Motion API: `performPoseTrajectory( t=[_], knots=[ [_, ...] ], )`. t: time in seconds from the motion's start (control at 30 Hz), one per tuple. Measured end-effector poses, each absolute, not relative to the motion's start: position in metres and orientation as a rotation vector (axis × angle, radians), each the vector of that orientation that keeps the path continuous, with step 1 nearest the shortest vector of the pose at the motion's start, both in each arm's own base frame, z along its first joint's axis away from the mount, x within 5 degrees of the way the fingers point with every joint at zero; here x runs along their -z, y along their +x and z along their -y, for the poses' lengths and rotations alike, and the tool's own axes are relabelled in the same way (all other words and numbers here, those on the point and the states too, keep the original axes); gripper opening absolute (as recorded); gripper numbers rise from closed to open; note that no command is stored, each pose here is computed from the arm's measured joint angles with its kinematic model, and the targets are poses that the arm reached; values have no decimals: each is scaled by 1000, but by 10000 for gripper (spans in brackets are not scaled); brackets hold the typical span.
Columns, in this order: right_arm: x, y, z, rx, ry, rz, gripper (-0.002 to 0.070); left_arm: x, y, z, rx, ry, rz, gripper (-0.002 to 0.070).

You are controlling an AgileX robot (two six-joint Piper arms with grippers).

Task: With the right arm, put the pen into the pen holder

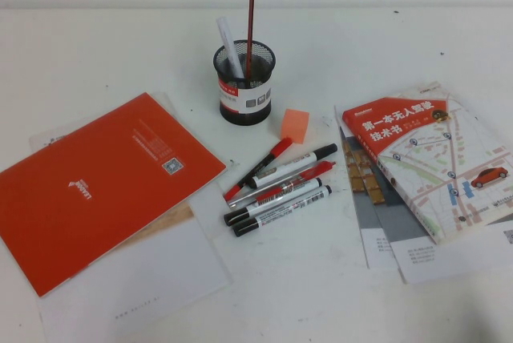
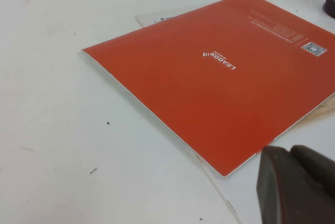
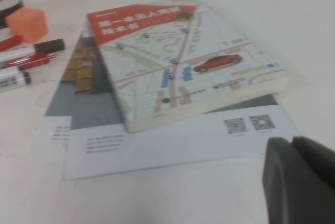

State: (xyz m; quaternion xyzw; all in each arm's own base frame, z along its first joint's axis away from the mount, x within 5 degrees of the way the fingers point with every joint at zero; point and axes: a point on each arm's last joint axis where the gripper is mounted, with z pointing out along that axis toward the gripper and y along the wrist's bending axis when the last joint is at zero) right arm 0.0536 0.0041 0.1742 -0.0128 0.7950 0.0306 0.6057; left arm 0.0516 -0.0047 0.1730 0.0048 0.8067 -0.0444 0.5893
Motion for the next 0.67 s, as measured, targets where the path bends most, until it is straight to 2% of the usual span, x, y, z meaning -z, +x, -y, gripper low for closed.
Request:
performPoseTrajectory(
  t=[0.67],
  knots=[
    [-174, 54, -3, -54, -5, -1841, -19, -173, 52, 5, 103, 11, -1878, -3]
  ],
)
